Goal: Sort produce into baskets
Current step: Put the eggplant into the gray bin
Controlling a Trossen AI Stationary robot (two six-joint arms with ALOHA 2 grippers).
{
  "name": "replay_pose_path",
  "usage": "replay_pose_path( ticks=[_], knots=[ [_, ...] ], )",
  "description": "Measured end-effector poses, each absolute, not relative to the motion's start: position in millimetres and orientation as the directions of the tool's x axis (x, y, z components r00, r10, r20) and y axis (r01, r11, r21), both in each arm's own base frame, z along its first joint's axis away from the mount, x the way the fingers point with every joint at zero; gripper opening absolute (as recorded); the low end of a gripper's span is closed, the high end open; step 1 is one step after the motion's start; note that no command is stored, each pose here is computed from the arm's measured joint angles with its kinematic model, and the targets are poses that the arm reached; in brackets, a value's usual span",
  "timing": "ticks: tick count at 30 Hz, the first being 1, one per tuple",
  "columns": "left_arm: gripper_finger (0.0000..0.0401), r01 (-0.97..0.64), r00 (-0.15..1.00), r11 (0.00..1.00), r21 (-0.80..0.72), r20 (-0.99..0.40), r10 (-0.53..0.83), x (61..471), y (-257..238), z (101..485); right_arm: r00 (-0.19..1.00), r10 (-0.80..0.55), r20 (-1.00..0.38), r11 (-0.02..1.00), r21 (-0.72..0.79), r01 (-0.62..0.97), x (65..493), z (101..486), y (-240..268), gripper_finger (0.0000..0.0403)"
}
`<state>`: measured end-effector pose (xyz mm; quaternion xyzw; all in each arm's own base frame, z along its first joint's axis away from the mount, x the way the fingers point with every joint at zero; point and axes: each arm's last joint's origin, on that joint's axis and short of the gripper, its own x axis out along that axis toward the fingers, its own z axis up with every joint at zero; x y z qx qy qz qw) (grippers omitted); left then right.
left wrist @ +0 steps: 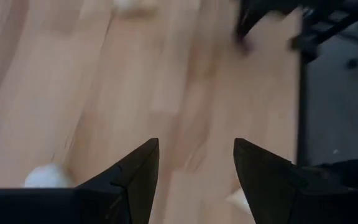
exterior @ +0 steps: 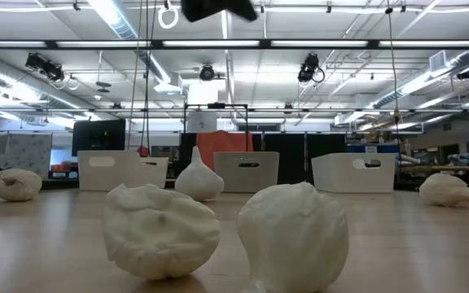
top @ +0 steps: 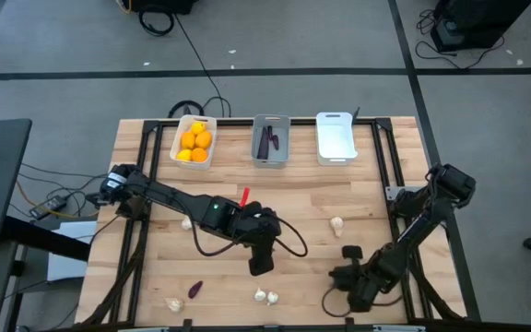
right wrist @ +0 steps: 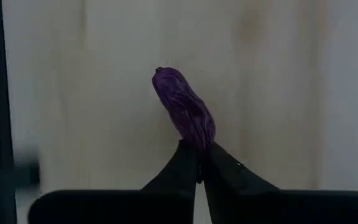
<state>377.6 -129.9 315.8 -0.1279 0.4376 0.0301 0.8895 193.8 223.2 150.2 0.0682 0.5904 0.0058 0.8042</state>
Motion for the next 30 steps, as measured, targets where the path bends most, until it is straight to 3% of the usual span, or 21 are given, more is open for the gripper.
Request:
replay_pose_path(
  ticks=[5,12,18,25,30],
  knots=[
    [0.0214,-0.067,0.710,0.975,-0.211,-0.697,-0.102,387,-133,325,0.459,-0.013,-0.889,0.957,0.122,0.263,226,171,213,0.0034],
    [0.0214,0.106,0.746,0.990,-0.091,-0.651,-0.140,392,-133,329,0.556,-0.029,-0.831,0.935,0.173,0.308,266,207,201,0.0022],
    [0.0214,0.151,0.732,0.985,-0.082,-0.661,-0.167,391,-134,328,0.581,-0.121,-0.805,0.943,0.090,0.320,285,241,186,0.0025],
    [0.0214,0.134,0.720,0.987,-0.093,-0.675,-0.161,390,-133,327,0.586,-0.185,-0.789,0.945,0.022,0.327,297,264,171,0.0025],
    [0.0214,-0.027,0.663,0.993,-0.113,-0.746,-0.067,385,-125,320,0.582,-0.179,-0.793,0.952,0.011,0.307,301,277,167,0.0023]
  ],
)
